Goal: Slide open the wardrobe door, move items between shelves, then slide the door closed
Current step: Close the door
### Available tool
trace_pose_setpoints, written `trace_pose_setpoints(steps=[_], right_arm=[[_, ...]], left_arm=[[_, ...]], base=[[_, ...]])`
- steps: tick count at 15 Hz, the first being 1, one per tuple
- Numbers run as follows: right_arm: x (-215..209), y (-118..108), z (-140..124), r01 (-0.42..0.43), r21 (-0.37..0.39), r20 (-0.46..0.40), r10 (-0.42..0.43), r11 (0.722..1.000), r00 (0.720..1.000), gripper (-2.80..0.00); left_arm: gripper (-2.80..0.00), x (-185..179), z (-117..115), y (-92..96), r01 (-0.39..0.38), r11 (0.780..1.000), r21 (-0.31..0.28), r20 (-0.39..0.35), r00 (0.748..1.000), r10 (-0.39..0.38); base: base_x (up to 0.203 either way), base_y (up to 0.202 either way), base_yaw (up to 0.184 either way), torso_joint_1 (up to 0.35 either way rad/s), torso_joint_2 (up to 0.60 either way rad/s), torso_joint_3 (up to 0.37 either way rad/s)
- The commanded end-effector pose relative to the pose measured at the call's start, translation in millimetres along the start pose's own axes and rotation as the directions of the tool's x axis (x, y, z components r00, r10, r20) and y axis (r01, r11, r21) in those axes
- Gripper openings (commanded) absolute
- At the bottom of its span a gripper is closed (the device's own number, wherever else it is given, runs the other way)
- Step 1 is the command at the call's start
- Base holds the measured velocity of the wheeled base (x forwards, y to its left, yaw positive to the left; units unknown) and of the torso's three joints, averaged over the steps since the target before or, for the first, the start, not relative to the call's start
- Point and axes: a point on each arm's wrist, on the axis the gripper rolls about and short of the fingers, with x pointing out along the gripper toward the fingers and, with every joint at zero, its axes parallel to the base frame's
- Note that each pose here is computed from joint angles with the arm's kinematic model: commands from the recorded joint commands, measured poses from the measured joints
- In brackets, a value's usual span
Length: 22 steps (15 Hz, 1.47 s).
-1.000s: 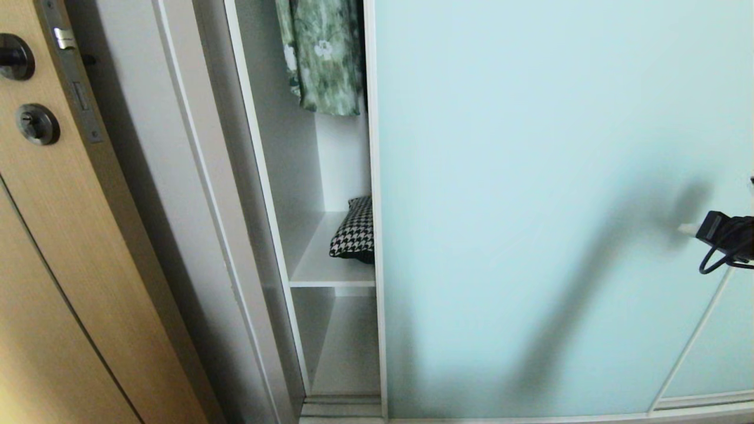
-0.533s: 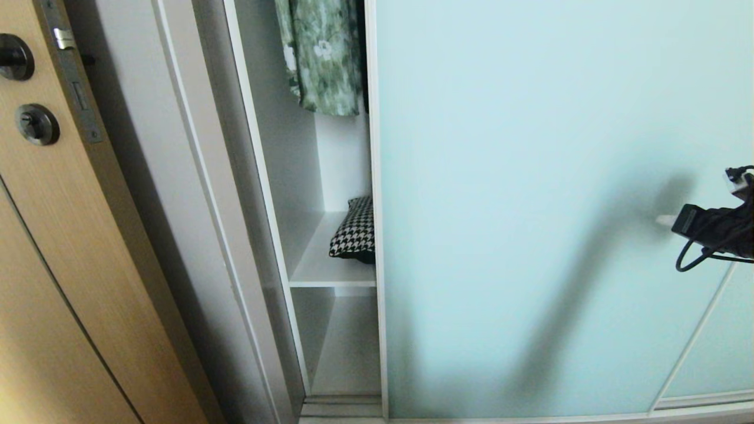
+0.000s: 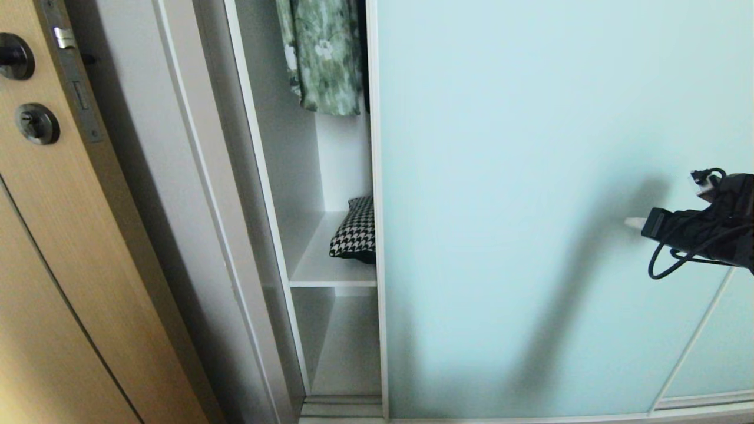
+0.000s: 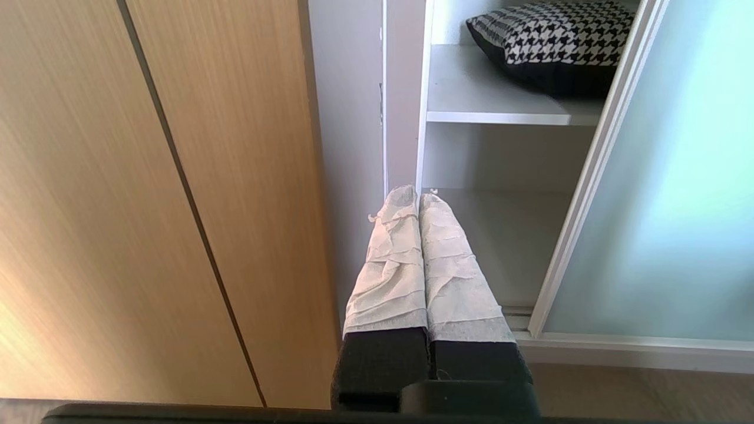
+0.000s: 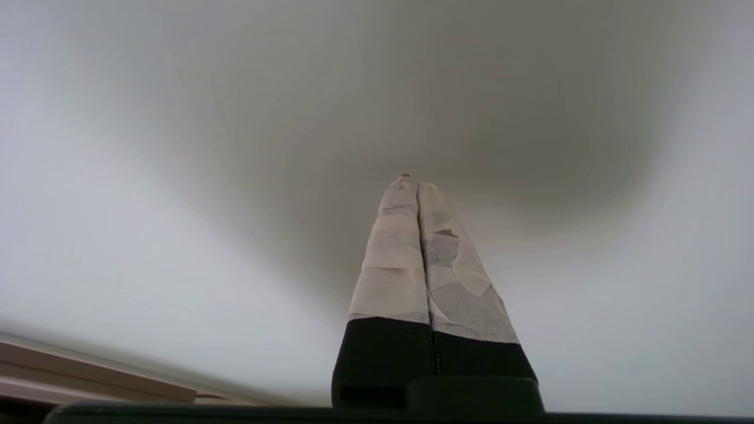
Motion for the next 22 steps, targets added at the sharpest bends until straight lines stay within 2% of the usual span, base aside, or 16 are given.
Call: trace_pose_setpoints(steps=[1,9,12,15,18,20,22], right_arm=[[1.8,13.2,-7.9,-0.023,-0.010,-0.009,0.023,1.000,1.000,-2.80],[-6.6,63.2,-16.4,-0.100,-0.046,-0.024,0.099,0.994,0.995,-2.80],[-45.9,70.7,3.9,-0.092,-0.050,0.048,0.095,0.994,0.994,-2.80],[-96.0,66.9,25.5,-0.055,0.007,0.154,0.053,0.998,0.987,-2.80],[-136.4,32.2,39.4,0.080,0.088,0.245,-0.099,0.993,0.964,-2.80],[-158.0,-5.6,54.6,0.200,0.139,0.308,-0.234,0.970,0.922,-2.80],[-164.9,-56.8,69.7,0.303,0.189,0.342,-0.352,0.934,0.871,-2.80]], left_arm=[[-2.80,0.1,0.0,0.0,-0.001,1.000,0.000,-0.002,1.000,0.001],[-2.80,0.1,0.0,0.0,-0.001,1.000,0.000,-0.002,1.000,0.001],[-2.80,0.2,-0.4,0.0,-0.001,1.000,0.000,-0.003,1.000,0.001],[-2.80,0.2,-0.4,0.0,-0.001,1.000,0.000,-0.003,1.000,0.001],[-2.80,0.2,-0.4,0.0,-0.001,1.000,0.000,-0.003,1.000,0.001],[-2.80,0.2,-0.4,0.0,-0.001,1.000,0.000,-0.003,1.000,0.001],[-2.80,0.2,-0.4,0.0,-0.001,1.000,0.000,-0.003,1.000,0.001]], base=[[0.000,0.000,0.000,0.000,0.00,0.000],[0.000,0.000,0.000,0.000,0.00,0.000],[0.000,0.000,0.000,0.000,0.00,0.000],[0.000,0.000,0.000,0.000,0.00,0.000],[0.000,0.000,0.000,0.000,0.00,0.000],[0.000,0.000,0.000,0.000,0.00,0.000],[0.000,0.000,0.000,0.000,0.00,0.000]])
